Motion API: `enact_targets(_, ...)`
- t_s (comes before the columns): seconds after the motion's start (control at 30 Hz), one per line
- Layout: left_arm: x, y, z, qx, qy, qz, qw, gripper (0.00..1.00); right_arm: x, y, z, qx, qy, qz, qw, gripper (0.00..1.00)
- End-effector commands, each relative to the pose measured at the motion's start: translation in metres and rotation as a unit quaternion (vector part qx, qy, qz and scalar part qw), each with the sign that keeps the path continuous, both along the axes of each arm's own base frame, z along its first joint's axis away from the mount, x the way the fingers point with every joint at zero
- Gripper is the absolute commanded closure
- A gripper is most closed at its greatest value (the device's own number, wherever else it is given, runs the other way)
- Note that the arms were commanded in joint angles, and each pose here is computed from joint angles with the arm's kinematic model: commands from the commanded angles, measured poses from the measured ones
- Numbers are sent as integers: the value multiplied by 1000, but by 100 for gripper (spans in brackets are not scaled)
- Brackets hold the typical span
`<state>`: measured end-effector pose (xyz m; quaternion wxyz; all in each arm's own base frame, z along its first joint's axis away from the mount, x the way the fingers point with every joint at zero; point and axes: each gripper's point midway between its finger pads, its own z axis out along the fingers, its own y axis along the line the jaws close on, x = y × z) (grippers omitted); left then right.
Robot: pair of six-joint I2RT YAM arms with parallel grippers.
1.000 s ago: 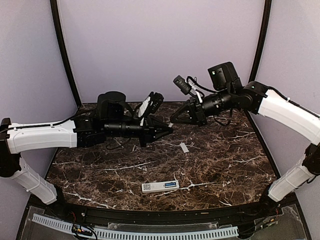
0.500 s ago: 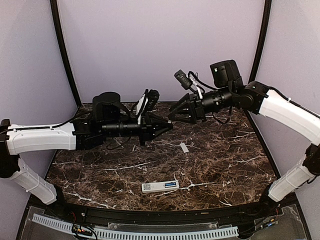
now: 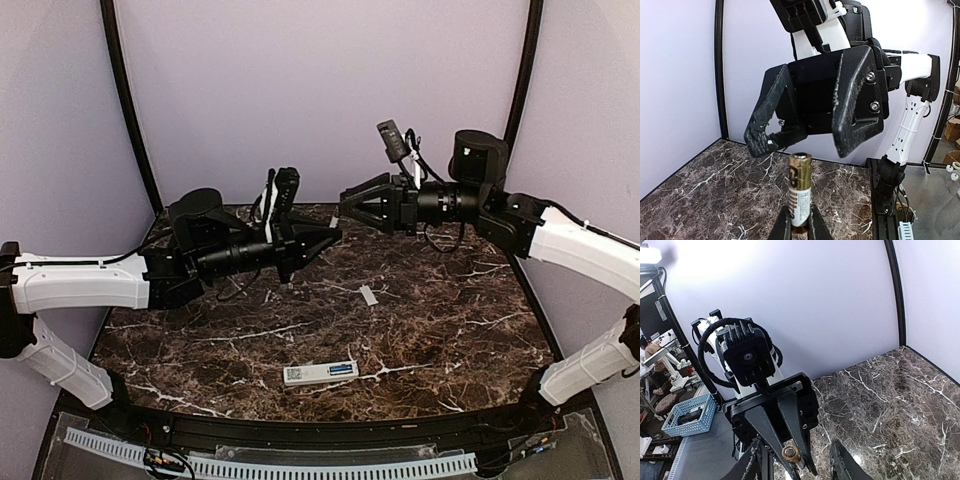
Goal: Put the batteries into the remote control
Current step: Pass from the right arm to the left, then pass from the left arm to the right
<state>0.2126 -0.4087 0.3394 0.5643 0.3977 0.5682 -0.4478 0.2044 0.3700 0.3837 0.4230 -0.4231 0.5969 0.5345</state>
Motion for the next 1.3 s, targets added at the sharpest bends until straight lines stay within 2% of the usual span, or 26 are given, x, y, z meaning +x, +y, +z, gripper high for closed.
enact_targets(0.0, -6, 8, 20, -35, -11, 3, 999, 100, -3, 3, 13, 29, -3, 4, 1000, 59)
enact_targets(0.17, -6, 8, 21, -37, -11, 4, 999, 100, -7, 9, 2, 19, 8, 26, 999, 71)
enact_targets(0.33, -6, 7, 21, -39, -10, 2, 999, 100, -11, 18, -5, 6, 10, 40, 999, 73)
enact_targets(0.43, -6, 6, 20, -38, -9, 0, 999, 100, -11, 19, -5, 4, 9, 40, 999, 82)
enact_targets(0.57, -6, 6, 19, -37, -5, -1, 999, 100, -11, 17, -3, 7, 4, 38, 999, 100)
enact_targets(0.7, -6, 7, 14, -28, -2, 1, 1000, 99, -11, 17, -3, 3, 10, 36, 999, 100)
enact_targets(0.73, -6, 7, 9, -16, 3, 2, 1000, 92, -10, 17, -4, -4, 12, 34, 999, 100)
enact_targets(0.77, -5, 8, 5, -8, 4, 5, 1000, 70, -7, 18, -6, -14, 12, 29, 999, 100)
enact_targets(0.8, -4, 10, -4, 11, 13, 14, 1000, 60, -5, 18, -14, -37, 21, 22, 999, 100)
enact_targets(0.83, -2, 12, -11, 26, 16, 21, 999, 43, -1, 18, -20, -59, 22, 17, 998, 100)
enact_targets(0.9, 5, 25, -31, 57, 41, 58, 996, 31, 3, 15, -44, -123, 38, 11, 992, 100)
enact_targets(1.0, 16, 62, -58, 75, 77, 148, 983, 29, 7, 12, -94, -211, 49, 13, 976, 100)
enact_targets(1.1, 19, 100, -68, 39, 125, 217, 967, 29, 2, 12, -149, -291, 46, 25, 955, 100)
enact_targets(1.13, 18, 110, -91, 50, 145, 232, 960, 30, -5, 15, -163, -306, 42, 38, 950, 100)
enact_targets(1.2, 19, 133, -118, 38, 219, 280, 934, 36, -19, 22, -192, -328, 19, 69, 942, 100)
enact_targets(1.23, 18, 147, -141, 59, 242, 308, 918, 37, -28, 27, -210, -341, 6, 83, 936, 100)
enact_targets(1.27, 18, 154, -152, 54, 274, 328, 902, 38, -33, 30, -222, -354, -7, 92, 931, 100)
